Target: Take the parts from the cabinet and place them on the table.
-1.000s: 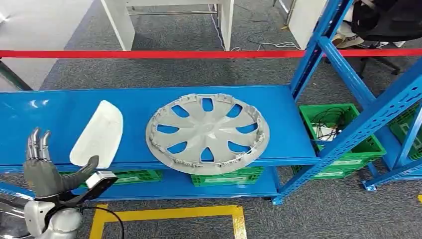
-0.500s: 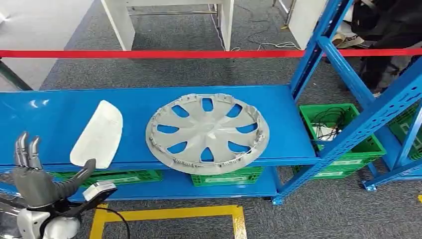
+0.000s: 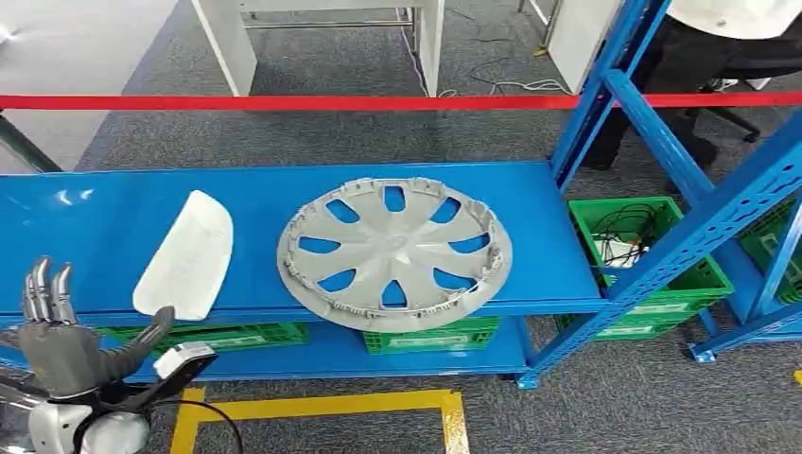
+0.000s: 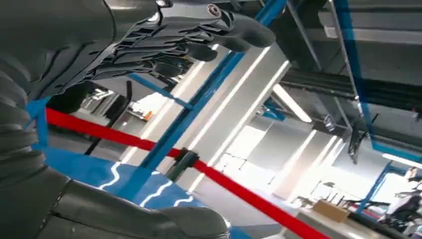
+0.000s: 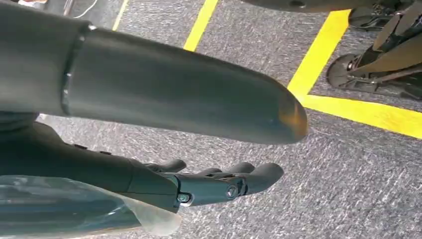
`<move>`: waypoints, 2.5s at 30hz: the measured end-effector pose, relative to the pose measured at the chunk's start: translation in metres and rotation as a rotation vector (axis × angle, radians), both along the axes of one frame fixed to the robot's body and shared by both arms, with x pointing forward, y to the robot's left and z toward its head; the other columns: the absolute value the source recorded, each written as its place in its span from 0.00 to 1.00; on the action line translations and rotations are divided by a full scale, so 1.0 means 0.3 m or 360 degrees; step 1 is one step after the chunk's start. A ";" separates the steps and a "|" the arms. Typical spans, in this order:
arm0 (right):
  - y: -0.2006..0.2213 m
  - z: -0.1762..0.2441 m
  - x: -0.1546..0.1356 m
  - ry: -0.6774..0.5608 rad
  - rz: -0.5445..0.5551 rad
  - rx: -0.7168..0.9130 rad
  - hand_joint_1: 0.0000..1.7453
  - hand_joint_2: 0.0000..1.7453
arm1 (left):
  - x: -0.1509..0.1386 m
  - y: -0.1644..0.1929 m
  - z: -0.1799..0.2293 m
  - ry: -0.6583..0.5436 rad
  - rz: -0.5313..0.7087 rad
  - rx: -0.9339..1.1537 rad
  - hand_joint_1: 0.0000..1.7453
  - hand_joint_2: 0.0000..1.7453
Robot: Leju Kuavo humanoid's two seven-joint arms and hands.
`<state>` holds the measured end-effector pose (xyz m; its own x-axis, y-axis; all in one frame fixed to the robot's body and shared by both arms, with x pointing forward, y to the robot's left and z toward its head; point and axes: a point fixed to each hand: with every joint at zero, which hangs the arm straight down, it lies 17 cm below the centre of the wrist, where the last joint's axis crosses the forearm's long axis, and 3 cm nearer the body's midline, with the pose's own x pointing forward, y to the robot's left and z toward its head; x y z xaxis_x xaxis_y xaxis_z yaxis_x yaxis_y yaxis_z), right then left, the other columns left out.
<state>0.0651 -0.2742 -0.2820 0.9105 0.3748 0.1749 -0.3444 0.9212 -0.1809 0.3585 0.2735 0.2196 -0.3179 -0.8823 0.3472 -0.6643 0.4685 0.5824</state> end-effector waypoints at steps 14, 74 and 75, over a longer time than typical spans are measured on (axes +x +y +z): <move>0.005 0.000 0.002 0.0000 0.0028 0.0006 0.00 0.00 | 0.056 0.040 -0.159 0.0202 0.0060 0.0003 0.00 1.00; 0.019 0.003 0.018 -0.0006 0.0129 0.0033 0.00 0.00 | 0.231 -0.087 -0.509 0.0741 -0.0050 0.0105 0.00 1.00; 0.020 0.003 0.017 -0.0005 0.0129 0.0034 0.00 0.00 | 0.234 -0.090 -0.516 0.0751 -0.0056 0.0112 0.00 1.00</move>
<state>0.0703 -0.2683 -0.2812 0.8768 0.4432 0.1866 -0.4172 0.8941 -0.1628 0.4287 0.2464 0.0648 -0.1700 -0.9005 0.4002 -0.3044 0.4343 0.8478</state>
